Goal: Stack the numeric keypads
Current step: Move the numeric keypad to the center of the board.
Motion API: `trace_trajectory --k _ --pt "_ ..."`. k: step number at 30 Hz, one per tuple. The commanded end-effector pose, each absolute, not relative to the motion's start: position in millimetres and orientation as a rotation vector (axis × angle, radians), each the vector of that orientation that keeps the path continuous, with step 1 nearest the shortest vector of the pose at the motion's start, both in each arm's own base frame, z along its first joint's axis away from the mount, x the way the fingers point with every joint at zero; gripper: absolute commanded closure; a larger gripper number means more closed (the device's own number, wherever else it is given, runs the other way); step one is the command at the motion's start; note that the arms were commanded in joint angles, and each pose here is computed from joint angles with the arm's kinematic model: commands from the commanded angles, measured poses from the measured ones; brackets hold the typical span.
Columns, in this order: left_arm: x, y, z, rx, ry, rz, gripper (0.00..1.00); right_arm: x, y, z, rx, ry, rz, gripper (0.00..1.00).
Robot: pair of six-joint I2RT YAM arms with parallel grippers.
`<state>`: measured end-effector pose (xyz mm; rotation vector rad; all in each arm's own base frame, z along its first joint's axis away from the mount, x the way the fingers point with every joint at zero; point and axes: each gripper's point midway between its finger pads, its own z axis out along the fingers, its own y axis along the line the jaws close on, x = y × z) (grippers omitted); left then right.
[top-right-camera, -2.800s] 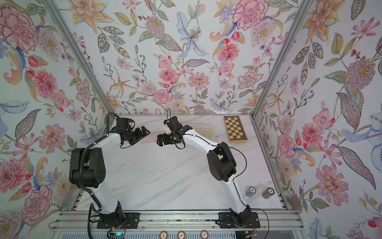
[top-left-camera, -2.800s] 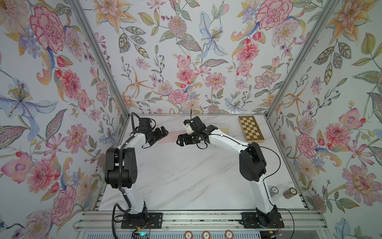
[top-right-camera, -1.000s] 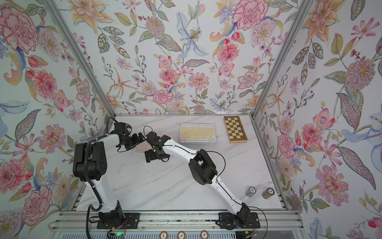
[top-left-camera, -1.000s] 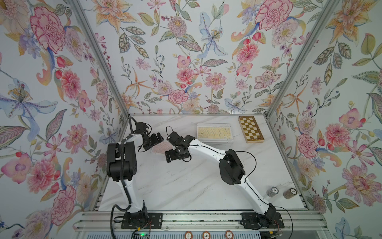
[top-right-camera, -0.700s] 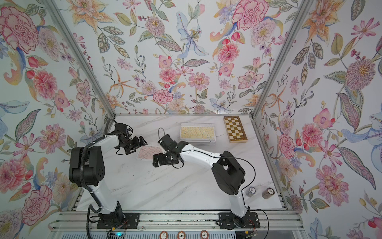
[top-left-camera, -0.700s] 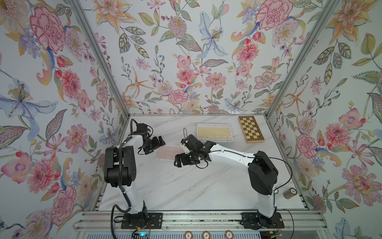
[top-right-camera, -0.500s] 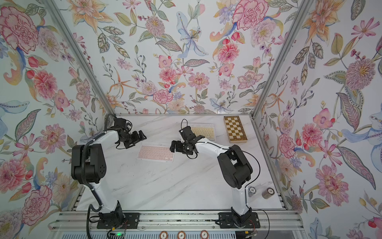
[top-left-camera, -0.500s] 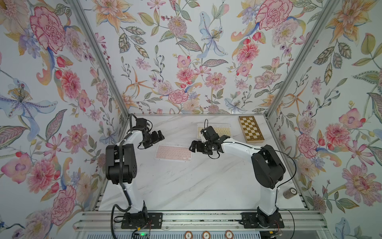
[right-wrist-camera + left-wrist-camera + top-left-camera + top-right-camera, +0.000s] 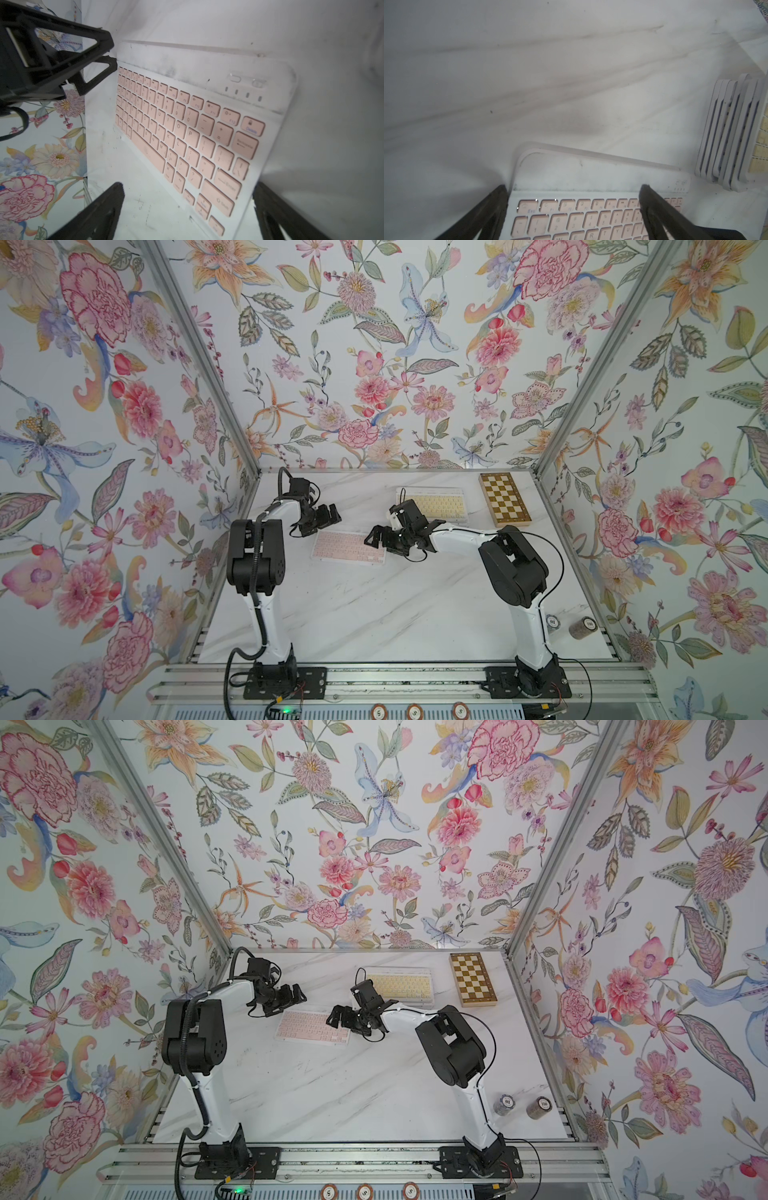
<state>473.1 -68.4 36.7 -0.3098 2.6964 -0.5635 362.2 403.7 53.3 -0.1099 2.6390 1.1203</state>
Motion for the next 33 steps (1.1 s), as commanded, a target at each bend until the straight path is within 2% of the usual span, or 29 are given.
trace_trajectory --k 1,7,10,13,17,22,28,33 --pt "425.4 -104.8 1.6 -0.302 2.855 -0.695 0.01 314.5 419.1 40.7 -0.116 2.698 1.263 0.01" --pt "402.5 -122.7 1.9 -0.273 2.863 -0.742 0.01 281.2 417.6 61.0 -0.131 2.678 1.374 0.01" --pt "401.9 -127.3 5.8 -0.250 2.861 -0.739 0.01 302.2 374.0 61.5 -0.044 2.663 1.242 0.01" --pt "405.0 -129.0 5.4 -0.246 2.861 -0.741 0.01 331.8 333.1 56.7 0.117 2.621 1.231 0.01" --pt "405.4 -131.3 5.7 -0.238 2.865 -0.741 0.01 341.3 324.6 47.9 0.190 2.604 1.262 0.01" --pt "403.0 -128.9 8.0 -0.228 2.868 -0.723 0.01 326.5 329.7 38.5 0.269 2.615 1.339 0.01" --pt "396.9 -125.8 7.2 -0.213 2.881 -0.697 0.01 291.5 300.5 30.6 0.466 2.650 1.278 0.01" --pt "395.4 -126.0 6.5 -0.210 2.879 -0.700 0.01 278.0 320.4 42.4 0.470 2.627 1.347 0.01"
